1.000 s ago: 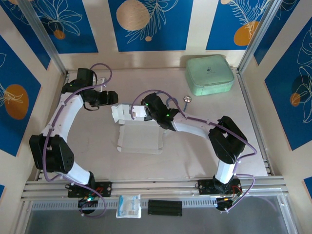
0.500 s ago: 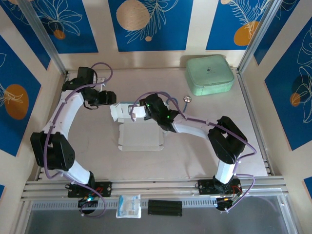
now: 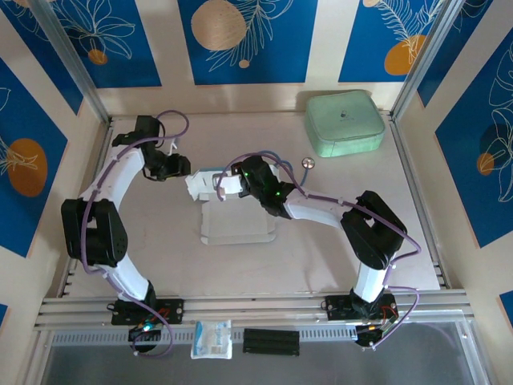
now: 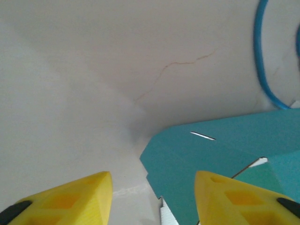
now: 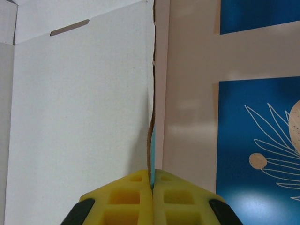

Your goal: Fold the paper box

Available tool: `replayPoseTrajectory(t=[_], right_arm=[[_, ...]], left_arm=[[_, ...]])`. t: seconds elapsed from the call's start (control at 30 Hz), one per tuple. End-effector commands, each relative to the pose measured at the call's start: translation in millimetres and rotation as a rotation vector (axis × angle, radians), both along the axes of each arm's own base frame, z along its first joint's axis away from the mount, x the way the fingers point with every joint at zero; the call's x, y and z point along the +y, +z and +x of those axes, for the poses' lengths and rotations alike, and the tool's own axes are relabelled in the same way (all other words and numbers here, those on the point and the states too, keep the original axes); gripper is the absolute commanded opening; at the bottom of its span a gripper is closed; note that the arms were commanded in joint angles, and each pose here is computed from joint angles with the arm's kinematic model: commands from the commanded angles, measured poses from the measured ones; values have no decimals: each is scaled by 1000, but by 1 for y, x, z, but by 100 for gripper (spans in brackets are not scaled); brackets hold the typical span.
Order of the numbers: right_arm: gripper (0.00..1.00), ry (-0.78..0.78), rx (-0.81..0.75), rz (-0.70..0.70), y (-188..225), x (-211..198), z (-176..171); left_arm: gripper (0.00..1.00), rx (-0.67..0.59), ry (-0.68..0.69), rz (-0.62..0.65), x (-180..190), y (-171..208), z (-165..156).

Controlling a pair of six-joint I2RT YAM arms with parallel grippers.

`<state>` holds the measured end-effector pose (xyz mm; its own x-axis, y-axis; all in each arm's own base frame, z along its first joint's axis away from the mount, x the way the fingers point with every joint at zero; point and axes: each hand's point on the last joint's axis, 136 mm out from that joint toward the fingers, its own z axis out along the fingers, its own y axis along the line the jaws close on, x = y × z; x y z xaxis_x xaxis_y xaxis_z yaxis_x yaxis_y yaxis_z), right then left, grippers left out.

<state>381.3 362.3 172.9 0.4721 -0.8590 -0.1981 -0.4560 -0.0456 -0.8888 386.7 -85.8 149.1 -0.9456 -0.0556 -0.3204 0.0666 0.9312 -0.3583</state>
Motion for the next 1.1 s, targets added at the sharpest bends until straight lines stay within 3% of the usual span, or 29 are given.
replayPoseTrajectory(t=[0.0,0.23,0.63,0.87,1.07], right_arm=[[5,-22,-1,38,7,2,5],[5,-43,23,25,-3,1,7],[6,-16,-23,-38,-27,3,0],[6,20,-88,-93,-44,7,-6],[6,52,-116,-173,-64,0,-11]], left_arm=[[45,0,-4,-135,-17,7,-4],[42,-6,33,-313,-38,18,-6],[37,11,61,-428,-51,5,-8],[33,-27,61,-481,-55,-2,-11],[33,-87,39,-409,-48,-12,-12]])
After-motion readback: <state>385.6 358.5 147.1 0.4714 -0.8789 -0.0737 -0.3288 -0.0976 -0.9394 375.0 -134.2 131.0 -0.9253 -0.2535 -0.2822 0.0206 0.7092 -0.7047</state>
